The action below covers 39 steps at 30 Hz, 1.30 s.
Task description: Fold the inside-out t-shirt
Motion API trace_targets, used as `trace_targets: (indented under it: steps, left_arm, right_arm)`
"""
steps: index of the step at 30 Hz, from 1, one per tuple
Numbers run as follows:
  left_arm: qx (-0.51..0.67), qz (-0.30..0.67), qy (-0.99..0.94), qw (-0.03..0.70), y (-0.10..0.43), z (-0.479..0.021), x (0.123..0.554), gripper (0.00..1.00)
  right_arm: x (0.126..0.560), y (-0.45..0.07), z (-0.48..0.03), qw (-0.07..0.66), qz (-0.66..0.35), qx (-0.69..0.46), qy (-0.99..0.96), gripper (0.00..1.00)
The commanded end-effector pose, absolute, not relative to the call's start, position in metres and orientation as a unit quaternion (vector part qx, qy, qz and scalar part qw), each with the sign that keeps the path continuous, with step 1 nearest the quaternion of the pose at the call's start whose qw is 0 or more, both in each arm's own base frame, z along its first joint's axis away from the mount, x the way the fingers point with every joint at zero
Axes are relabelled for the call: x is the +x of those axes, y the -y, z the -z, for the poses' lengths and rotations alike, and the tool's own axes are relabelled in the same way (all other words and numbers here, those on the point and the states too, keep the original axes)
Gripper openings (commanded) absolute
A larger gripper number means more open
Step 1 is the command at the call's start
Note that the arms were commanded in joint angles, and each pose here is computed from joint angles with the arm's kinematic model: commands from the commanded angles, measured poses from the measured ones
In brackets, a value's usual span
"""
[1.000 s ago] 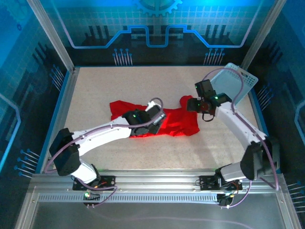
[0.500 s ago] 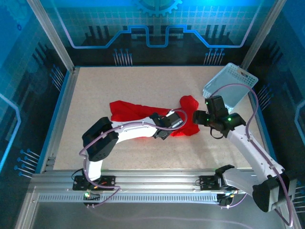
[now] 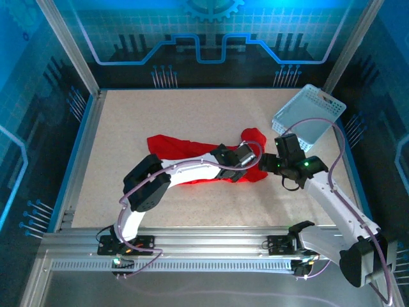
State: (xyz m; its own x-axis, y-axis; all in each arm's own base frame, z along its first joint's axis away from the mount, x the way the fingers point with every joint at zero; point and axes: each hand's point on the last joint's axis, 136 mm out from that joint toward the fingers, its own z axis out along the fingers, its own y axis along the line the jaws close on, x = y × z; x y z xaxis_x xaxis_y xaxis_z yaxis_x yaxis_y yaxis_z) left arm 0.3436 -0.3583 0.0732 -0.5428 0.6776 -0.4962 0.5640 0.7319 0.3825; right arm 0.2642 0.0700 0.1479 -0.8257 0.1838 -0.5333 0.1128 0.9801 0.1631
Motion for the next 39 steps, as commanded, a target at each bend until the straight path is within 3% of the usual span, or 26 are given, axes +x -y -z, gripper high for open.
trace_targets:
  steps: [1, 11, 18, 25, 28, 34, 39]
  left_arm:
    - [0.361, -0.084, -0.873, 0.318, 0.365, -0.072, 0.350, 0.99]
    - [0.289, -0.116, -0.873, 0.375, 0.340, -0.100, 0.387, 0.75]
    - [0.275, -0.088, -0.884, 0.368, 0.338, -0.103, 0.399, 0.57]
    - [0.259, -0.038, -0.895, 0.361, 0.342, -0.114, 0.396, 0.15]
    - [0.242, -0.012, -0.898, 0.368, 0.341, -0.133, 0.393, 0.05]
    - [0.212, 0.060, -0.897, 0.383, 0.338, -0.185, 0.382, 0.00]
    - [0.202, 0.124, -0.889, 0.391, 0.336, -0.220, 0.363, 0.00]
  right_arm:
    - [0.266, -0.066, -0.152, 0.296, -0.060, 0.092, -0.949, 0.77]
    - [0.265, -0.072, -0.153, 0.294, -0.077, 0.090, -0.949, 0.77]
    - [0.263, -0.083, -0.154, 0.294, -0.099, 0.076, -0.948, 0.77]
    - [0.258, -0.112, -0.149, 0.307, -0.120, 0.032, -0.944, 0.77]
    - [0.262, -0.125, -0.139, 0.313, -0.130, 0.022, -0.940, 0.78]
    - [0.267, -0.180, -0.149, 0.364, -0.192, -0.054, -0.910, 0.76]
    - [0.260, -0.219, -0.164, 0.411, -0.256, -0.094, -0.870, 0.67]
